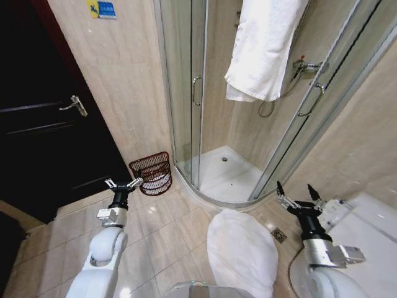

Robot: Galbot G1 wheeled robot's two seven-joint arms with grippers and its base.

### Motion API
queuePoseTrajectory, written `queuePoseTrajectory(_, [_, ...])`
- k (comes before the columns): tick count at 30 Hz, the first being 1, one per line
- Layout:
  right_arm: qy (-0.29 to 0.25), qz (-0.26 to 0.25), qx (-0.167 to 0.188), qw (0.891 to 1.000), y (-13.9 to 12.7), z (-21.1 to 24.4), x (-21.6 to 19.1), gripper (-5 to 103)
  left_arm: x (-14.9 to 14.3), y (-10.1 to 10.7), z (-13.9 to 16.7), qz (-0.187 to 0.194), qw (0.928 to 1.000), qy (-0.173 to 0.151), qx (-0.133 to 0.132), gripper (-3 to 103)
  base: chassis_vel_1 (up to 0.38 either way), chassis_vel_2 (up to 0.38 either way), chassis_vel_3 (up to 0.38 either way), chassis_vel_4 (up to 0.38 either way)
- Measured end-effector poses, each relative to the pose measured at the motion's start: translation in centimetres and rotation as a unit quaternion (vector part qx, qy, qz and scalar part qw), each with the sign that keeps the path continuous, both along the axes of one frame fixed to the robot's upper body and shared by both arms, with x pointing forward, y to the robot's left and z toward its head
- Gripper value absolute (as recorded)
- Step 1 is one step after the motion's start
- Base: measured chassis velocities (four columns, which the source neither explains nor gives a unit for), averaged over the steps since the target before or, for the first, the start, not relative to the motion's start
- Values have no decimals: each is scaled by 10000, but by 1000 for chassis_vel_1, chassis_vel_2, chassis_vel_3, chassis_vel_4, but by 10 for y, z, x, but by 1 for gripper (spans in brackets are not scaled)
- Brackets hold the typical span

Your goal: Discard the used towel into the hamper.

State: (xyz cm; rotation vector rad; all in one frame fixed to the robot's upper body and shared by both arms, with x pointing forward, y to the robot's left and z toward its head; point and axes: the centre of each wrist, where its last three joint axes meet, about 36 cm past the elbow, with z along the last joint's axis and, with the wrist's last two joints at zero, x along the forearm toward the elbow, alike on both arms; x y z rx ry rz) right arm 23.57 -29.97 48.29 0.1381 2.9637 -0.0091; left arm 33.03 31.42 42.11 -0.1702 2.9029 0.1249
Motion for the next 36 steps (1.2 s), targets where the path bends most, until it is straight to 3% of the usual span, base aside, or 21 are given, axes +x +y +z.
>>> queuePoseTrajectory(17, [82,-80,-88,9999,-6,0,2,100,3,-9,6,-16,9998,-55,174,100,0,0,0,0])
queuePoseTrajectory(36, [-55,-14,-144,9999,2,14,-2,100,-12,-10,20,-121,9998,-157,64,100,0,0,0,0])
